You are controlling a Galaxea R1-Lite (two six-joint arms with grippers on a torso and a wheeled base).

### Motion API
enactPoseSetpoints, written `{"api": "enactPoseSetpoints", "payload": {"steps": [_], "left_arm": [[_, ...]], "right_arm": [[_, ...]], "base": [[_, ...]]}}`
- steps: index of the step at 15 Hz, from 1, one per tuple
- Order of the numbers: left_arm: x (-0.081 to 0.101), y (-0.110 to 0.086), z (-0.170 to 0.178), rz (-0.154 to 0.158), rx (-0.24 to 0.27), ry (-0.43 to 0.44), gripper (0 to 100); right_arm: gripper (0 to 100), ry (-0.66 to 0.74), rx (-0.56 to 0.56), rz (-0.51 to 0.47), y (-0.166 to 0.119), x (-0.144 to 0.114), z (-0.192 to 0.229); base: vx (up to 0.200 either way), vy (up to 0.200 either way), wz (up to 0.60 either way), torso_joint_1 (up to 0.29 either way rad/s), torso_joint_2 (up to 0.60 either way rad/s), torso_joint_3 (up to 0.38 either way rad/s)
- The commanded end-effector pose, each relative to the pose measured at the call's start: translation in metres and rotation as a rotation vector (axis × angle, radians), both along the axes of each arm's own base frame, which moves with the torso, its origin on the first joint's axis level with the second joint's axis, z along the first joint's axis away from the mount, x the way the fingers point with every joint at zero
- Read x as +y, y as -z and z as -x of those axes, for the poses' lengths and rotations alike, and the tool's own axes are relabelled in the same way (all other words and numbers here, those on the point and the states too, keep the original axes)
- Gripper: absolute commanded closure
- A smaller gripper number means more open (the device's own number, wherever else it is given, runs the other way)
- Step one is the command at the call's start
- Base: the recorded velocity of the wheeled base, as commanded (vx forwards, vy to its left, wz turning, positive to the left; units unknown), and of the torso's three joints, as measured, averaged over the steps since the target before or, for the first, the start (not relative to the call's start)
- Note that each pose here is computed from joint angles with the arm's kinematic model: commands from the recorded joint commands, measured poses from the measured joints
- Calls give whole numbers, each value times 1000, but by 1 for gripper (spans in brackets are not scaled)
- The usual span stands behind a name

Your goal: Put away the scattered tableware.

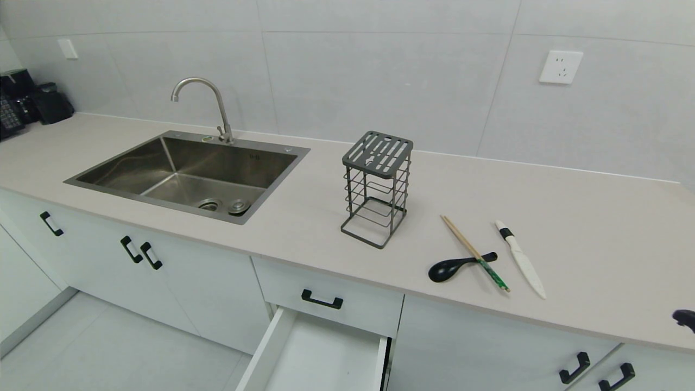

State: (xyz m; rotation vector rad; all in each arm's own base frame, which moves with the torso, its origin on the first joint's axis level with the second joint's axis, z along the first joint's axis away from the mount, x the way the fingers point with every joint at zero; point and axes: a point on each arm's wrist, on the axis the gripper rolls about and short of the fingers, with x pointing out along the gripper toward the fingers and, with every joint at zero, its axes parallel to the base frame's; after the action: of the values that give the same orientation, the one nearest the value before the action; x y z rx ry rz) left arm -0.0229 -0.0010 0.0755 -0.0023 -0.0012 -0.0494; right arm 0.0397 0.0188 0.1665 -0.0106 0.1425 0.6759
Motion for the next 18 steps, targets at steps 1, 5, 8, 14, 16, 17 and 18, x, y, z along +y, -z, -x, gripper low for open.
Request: {"api": "enactPoseSetpoints", "payload": {"steps": [1, 5, 8, 14, 16, 17, 18], "left_arm": [[0, 0, 0, -1, 3, 0, 0], [0, 0, 0, 1, 1, -2, 0], [0, 0, 0, 2, 1, -2, 0], [0, 0, 0, 2, 1, -3, 0], [0, 0, 0, 2, 1, -3, 0], [0, 0, 0, 4, 1, -5, 0], [0, 0, 0, 13, 2, -6, 0]], "right_arm": [[0, -12, 88, 34, -8, 7, -28], [0, -10, 143, 47, -14, 12, -51], [0, -12, 140, 51, -25, 16, -68], [0, -5, 240, 199, -5, 34, -115], [0, 11, 267, 210, -3, 39, -127], [0, 25, 280, 217, -2, 40, -133], [0, 43, 299, 227, 1, 40, -139]], "base": [[0, 0, 0, 0, 0, 0], [0, 0, 0, 0, 0, 0], [0, 0, 0, 0, 0, 0], [0, 0, 0, 0, 0, 0], [0, 0, 0, 0, 0, 0], [0, 0, 0, 0, 0, 0], [0, 0, 0, 0, 0, 0]]}}
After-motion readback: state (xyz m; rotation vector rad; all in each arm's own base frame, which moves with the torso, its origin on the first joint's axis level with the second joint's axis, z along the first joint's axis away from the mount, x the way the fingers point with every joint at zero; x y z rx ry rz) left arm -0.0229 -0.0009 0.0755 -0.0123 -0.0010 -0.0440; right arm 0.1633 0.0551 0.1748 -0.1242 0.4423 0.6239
